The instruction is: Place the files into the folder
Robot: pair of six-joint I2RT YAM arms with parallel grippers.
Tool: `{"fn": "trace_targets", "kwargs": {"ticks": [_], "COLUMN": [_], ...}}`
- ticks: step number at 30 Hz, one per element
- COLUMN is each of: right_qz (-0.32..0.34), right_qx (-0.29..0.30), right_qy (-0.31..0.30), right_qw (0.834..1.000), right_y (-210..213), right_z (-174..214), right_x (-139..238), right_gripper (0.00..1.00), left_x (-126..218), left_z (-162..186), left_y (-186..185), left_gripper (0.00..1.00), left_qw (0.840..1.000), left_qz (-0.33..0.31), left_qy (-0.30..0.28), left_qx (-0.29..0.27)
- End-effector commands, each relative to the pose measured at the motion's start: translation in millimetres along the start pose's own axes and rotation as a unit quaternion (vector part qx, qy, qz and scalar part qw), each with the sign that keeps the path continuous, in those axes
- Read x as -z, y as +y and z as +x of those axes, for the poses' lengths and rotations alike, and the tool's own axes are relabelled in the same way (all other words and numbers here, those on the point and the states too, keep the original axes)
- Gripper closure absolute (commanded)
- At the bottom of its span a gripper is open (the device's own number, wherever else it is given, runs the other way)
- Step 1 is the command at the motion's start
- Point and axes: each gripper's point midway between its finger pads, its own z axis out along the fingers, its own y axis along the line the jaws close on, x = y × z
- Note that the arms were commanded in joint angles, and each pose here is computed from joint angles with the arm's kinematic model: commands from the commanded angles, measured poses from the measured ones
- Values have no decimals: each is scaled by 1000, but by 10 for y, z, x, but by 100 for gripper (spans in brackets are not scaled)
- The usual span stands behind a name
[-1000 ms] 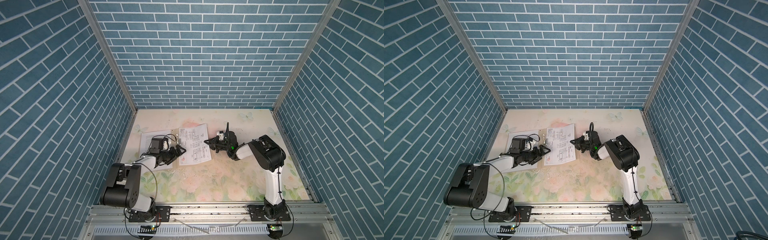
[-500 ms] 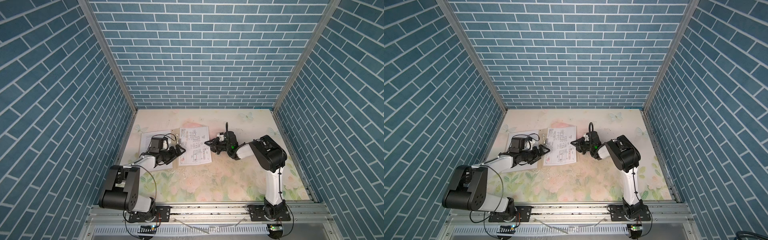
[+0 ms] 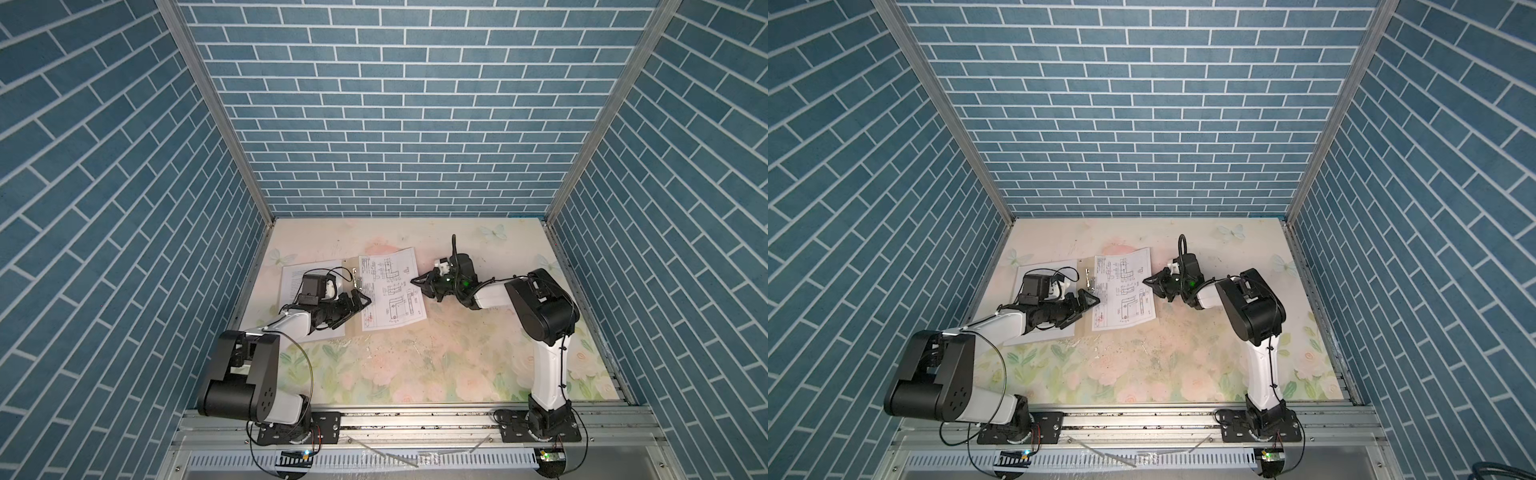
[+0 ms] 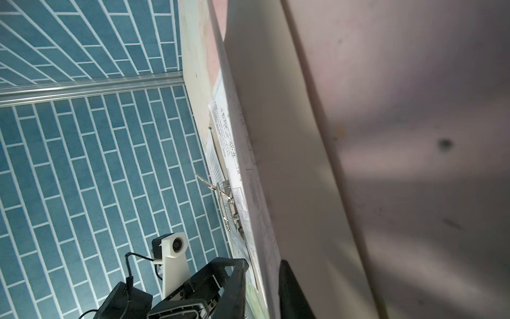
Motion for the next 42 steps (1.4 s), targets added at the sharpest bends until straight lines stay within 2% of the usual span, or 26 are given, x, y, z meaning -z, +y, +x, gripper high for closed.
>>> {"fn": "trace_targets", "kwargs": {"ticks": [1,35,42], "right_qz": [-1,44,58], "right_qx": [17,27,35], "right_qy": [15,42,41], "right_qw": [1000,998,997], "right_y": [68,24,22], "right_z": [24,54,41], "right_x": [-13,-39,-6], "right_gripper": [78,75,63], "left_x": [33,33,39], "left_z": [-63,-61,-85], "left_y": [-38,-35,-38], "left_gripper": [0,0,0], "left_qw": [1000,1000,1000], "left_qz": [1,1,-2], "left_qy": [-9,-10,-13], "left_qx": [-10,-11,-13]}}
